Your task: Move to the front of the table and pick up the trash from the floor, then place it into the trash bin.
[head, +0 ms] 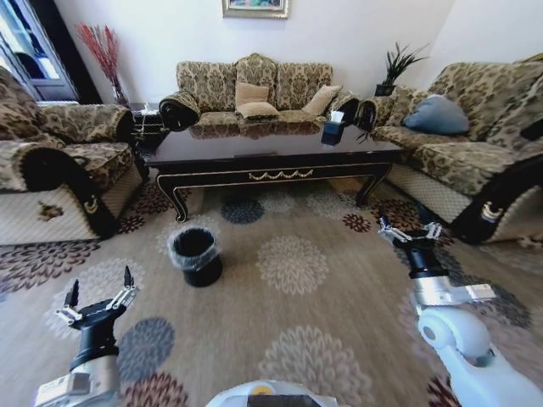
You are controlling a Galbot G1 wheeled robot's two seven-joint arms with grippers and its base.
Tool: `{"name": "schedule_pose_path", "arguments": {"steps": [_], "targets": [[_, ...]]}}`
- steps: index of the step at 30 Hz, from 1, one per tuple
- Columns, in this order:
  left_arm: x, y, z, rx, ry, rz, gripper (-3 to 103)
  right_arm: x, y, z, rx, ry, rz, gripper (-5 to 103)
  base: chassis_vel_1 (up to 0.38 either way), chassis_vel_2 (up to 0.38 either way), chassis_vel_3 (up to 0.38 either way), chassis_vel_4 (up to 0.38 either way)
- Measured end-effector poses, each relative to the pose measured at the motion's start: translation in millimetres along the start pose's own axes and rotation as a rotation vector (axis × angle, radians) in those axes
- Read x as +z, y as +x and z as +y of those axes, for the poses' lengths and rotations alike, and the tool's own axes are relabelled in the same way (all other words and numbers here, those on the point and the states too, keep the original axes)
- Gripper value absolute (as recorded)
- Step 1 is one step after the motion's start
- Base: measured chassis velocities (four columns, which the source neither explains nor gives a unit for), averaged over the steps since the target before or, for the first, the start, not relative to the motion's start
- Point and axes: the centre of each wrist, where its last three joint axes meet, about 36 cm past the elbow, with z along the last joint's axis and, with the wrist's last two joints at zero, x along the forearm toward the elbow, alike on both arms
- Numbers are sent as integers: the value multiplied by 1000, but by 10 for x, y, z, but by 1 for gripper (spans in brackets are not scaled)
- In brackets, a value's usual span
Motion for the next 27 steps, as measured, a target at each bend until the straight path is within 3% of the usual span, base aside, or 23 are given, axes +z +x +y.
{"name": "schedule_pose_path", "arguments": {"steps": [27], "targets": [[0, 0, 0, 0, 0, 0, 100, 0, 0, 0, 0, 0, 0, 100, 349, -351, -343, 361]]}}
